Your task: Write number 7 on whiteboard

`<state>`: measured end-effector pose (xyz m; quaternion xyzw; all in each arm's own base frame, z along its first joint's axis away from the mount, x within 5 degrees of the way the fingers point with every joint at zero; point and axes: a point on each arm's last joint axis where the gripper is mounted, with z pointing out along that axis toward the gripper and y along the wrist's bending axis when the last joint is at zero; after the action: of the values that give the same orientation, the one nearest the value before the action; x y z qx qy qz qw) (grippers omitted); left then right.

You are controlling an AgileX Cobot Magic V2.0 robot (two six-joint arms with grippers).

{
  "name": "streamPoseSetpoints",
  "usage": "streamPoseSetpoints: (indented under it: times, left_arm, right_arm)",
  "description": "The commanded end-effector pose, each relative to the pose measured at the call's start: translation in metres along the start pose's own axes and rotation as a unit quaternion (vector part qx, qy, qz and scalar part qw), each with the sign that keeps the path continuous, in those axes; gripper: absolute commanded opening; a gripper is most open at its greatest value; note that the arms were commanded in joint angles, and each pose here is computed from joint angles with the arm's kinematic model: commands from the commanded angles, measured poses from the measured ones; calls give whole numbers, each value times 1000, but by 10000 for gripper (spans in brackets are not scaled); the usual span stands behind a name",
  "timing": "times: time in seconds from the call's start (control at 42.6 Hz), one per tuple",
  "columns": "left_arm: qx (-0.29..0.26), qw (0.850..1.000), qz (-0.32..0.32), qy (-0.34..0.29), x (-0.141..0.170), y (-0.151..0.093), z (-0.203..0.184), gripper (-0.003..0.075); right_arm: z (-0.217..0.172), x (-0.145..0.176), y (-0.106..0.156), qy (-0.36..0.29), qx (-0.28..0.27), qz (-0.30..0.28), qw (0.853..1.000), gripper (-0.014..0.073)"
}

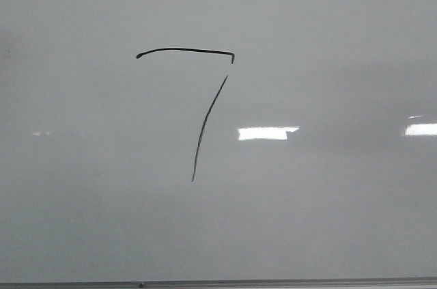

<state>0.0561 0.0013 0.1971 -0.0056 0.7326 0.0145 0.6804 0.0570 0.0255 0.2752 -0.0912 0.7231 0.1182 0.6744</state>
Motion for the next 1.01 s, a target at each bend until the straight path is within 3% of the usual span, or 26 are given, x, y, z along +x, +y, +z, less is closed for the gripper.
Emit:
streamPoseSetpoints:
  times: [0.0, 0.376, 0.61, 0.845, 0.986]
  left_arm:
    - [-3, 999, -7, -45, -6, 1, -1, -20]
    - [-3, 999, -7, -45, -6, 1, -1, -20]
    - [-3, 999, -7, -45, -6, 1, -1, -20]
    - [-3, 999, -7, -45, -6, 1, -1, -20]
    - [-3, 999, -7, -45, -6, 1, -1, -20]
  right_arm:
    - [-1, -13, -3, -33, 21, 6, 999, -68]
    - [0, -12, -5, -36, 27, 7, 999, -68]
    - [0, 11, -16, -27, 84, -53, 995, -68]
    - [-5, 47, -27, -89, 147, -4, 985, -68]
    - [-5, 72, -29, -64, 164, 25, 984, -68]
